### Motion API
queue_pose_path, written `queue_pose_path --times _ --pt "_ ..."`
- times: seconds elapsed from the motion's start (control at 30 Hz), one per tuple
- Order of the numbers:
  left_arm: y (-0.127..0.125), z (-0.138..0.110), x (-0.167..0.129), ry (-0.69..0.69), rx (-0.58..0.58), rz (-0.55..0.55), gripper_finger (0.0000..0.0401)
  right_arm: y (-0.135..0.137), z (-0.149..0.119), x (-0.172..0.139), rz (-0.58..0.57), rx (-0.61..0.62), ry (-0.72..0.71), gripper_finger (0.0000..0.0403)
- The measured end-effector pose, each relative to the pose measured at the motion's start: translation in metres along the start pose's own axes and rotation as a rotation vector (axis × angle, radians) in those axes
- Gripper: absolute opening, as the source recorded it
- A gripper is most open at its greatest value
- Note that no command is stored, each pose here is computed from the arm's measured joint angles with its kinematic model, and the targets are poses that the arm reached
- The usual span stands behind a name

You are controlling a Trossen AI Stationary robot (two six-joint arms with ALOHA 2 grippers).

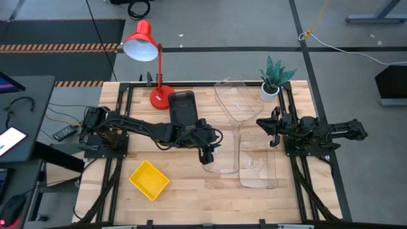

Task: Stack baskets by color
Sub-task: Stack the bottom right transparent bin on top of the bottom left transparent bin

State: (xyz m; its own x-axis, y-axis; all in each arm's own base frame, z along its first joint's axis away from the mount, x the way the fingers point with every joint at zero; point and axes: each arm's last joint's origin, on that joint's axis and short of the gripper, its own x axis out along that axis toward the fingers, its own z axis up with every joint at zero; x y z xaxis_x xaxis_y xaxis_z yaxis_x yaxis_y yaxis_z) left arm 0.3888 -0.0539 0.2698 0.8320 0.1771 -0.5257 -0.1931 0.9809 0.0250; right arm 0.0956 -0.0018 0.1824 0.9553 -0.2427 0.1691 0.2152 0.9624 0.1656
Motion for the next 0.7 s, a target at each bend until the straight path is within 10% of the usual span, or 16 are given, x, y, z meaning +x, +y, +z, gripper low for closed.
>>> queue_pose_path --times 0.7 --pt "-0.0013 0.0085 -0.0003 -0.086 0.077 -0.01 0.016 0.0 0.0001 0.0 0.0 0.0 -0.001 0.0054"
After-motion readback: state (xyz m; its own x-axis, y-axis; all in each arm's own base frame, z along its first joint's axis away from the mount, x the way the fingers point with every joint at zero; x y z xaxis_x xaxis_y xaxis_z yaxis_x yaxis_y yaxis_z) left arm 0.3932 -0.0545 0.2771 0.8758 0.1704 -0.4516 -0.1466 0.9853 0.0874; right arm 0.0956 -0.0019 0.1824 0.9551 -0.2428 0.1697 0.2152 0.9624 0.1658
